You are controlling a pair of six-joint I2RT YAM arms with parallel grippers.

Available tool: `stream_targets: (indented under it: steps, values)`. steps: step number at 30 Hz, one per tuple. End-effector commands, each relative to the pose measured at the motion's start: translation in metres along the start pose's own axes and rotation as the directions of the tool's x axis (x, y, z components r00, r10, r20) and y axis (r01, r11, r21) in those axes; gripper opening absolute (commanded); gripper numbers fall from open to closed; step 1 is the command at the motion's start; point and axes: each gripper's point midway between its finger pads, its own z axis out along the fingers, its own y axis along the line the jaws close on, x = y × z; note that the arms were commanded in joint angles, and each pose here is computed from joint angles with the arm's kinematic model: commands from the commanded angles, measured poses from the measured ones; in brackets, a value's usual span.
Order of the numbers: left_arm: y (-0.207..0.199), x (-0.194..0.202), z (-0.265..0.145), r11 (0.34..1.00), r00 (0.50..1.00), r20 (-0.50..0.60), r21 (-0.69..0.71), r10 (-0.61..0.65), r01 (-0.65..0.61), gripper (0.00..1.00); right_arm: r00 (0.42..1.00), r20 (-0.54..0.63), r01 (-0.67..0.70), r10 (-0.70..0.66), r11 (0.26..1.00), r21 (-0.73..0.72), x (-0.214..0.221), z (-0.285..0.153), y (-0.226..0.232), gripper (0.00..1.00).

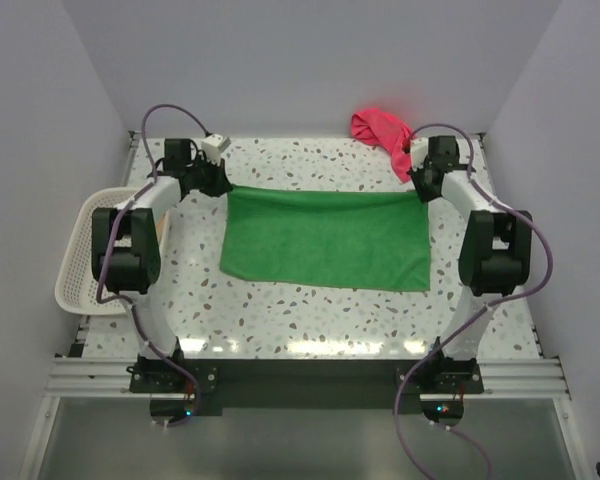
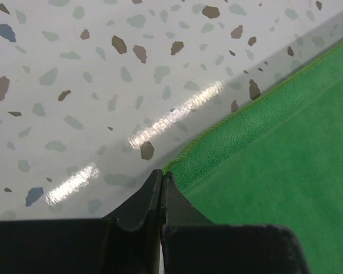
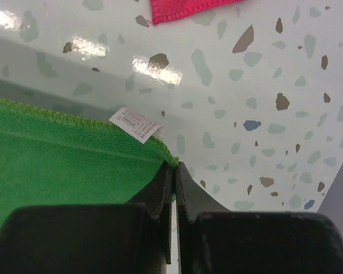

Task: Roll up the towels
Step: Flatten the towel

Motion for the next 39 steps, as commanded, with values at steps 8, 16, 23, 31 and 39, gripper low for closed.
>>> stream_targets:
  steps: [8,16,23,31,39]
  values:
    - [0.039,-0.056,0.040,0.996,0.984,0.164,-0.075,0.066,-0.054,0.15,0.988,0.055,-0.151,0.145,0.981,0.119,-0.052,0.042,-0.022,0.37]
    - [0.049,-0.073,0.023,0.993,0.992,0.120,-0.119,0.041,-0.027,0.56,0.990,0.039,-0.137,0.135,0.988,0.064,-0.057,0.006,-0.018,0.71]
    - [-0.014,-0.022,-0.041,0.972,0.971,-0.061,0.049,0.231,-0.228,0.49,0.997,-0.067,0.020,-0.033,0.983,-0.181,-0.004,-0.073,0.029,0.62]
    - [-0.079,0.086,-0.065,0.935,0.897,-0.290,0.228,0.332,-0.272,0.19,0.958,-0.253,0.047,-0.137,0.941,-0.334,0.089,-0.083,0.074,0.34]
    - [-0.093,0.135,-0.060,0.938,0.844,-0.411,0.196,0.345,-0.287,0.18,0.934,-0.327,0.034,-0.144,0.947,-0.320,0.133,-0.063,0.086,0.27]
